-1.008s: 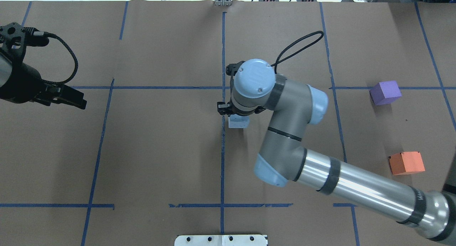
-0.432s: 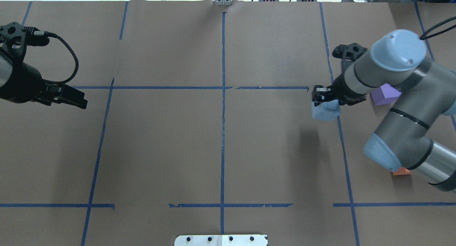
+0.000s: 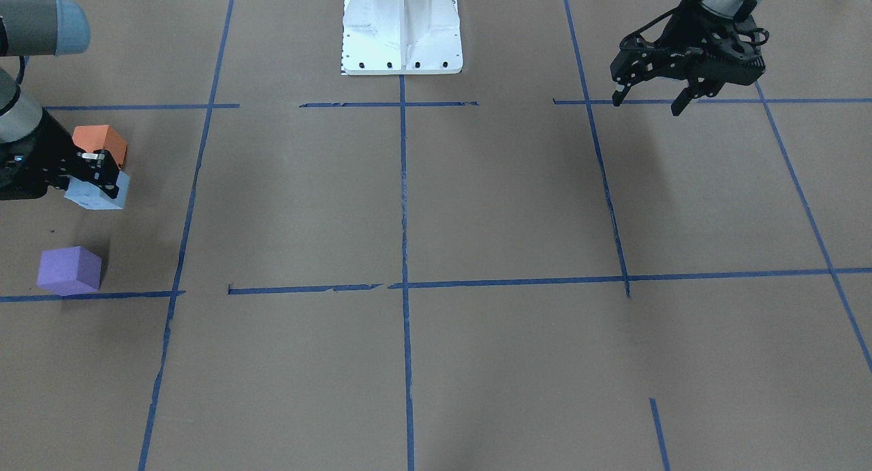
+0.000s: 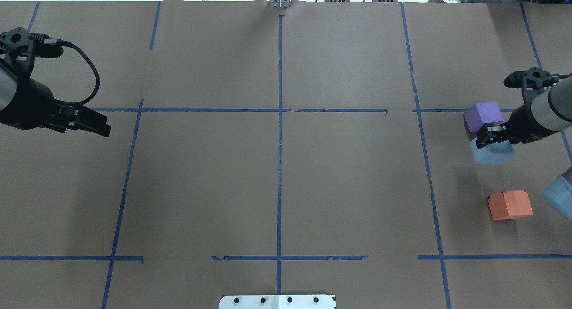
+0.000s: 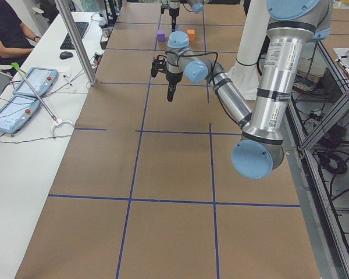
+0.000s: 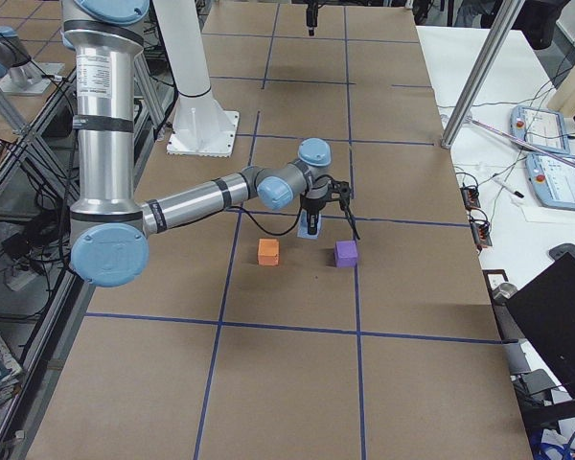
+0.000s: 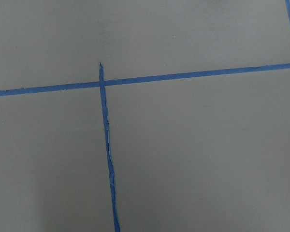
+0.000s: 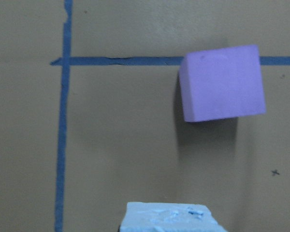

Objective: Place blue block between orange and purple blocks
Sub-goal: 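Carry the light blue cube with the right gripper toward the purple and orange cubes, then lower the light blue cube between the purple and orange cubes and open the right gripper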

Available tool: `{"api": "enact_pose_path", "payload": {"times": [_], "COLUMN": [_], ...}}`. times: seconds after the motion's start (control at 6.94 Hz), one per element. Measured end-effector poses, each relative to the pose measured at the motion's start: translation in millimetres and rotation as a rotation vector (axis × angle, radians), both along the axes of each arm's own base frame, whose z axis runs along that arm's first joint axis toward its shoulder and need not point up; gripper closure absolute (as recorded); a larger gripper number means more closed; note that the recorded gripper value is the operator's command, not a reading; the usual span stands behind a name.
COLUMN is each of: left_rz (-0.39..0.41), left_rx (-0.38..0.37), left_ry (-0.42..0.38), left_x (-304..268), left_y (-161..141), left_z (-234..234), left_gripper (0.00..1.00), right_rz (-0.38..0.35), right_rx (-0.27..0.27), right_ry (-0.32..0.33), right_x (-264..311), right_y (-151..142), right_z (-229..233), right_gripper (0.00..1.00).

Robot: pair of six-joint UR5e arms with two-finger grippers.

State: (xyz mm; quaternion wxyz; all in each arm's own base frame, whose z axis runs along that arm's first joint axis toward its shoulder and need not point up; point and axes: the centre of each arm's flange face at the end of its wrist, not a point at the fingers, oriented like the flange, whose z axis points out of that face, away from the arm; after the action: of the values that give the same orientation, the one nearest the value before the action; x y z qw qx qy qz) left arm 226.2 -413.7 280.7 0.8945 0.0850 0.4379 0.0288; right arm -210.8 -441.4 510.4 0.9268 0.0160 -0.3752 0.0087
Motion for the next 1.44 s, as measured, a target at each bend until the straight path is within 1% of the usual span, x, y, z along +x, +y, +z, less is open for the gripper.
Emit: {"api": "enact_pose_path", "payload": {"times": [0.14,0.29,0.43,0.86,1.15,1.44], "left_rz": [0.0,-0.001,-0.002,-0.01,-0.012,-0.012], "left_rx": [0.0,0.0,-0.001,-0.01,-0.013,-0.014], "left_ry": [0.001,0.0,0.0,0.002,0.003,0.003], "left_x": [0.3,0.3,0.3,0.6,1.2,1.4], "left_y": [-0.1,-0.1,-0.1,0.1,0.3,0.4], "left_z": [-0.4,-0.3,-0.1,-1.3,-1.8,-1.9], "left_gripper": [0.0,0.0,0.0,0.0,0.0,0.0], "right_rz": [-0.014,-0.019,-0.02,-0.021,-0.022,-0.026], "right_rx": [-0.021,-0.039,-0.051,-0.062,-0.068,-0.069], "right_ry": [0.021,0.035,0.042,0.051,0.056,0.059], "right_x": [7.3,6.9,1.2,-14.6,-20.0,-22.7], "right_y": [7.5,7.7,0.4,-19.5,-26.5,-27.4], "right_z": [22.1,35.9,43.6,51.4,55.5,57.9], "right_gripper": [0.96,0.96,0.96,0.95,0.91,0.86]}}
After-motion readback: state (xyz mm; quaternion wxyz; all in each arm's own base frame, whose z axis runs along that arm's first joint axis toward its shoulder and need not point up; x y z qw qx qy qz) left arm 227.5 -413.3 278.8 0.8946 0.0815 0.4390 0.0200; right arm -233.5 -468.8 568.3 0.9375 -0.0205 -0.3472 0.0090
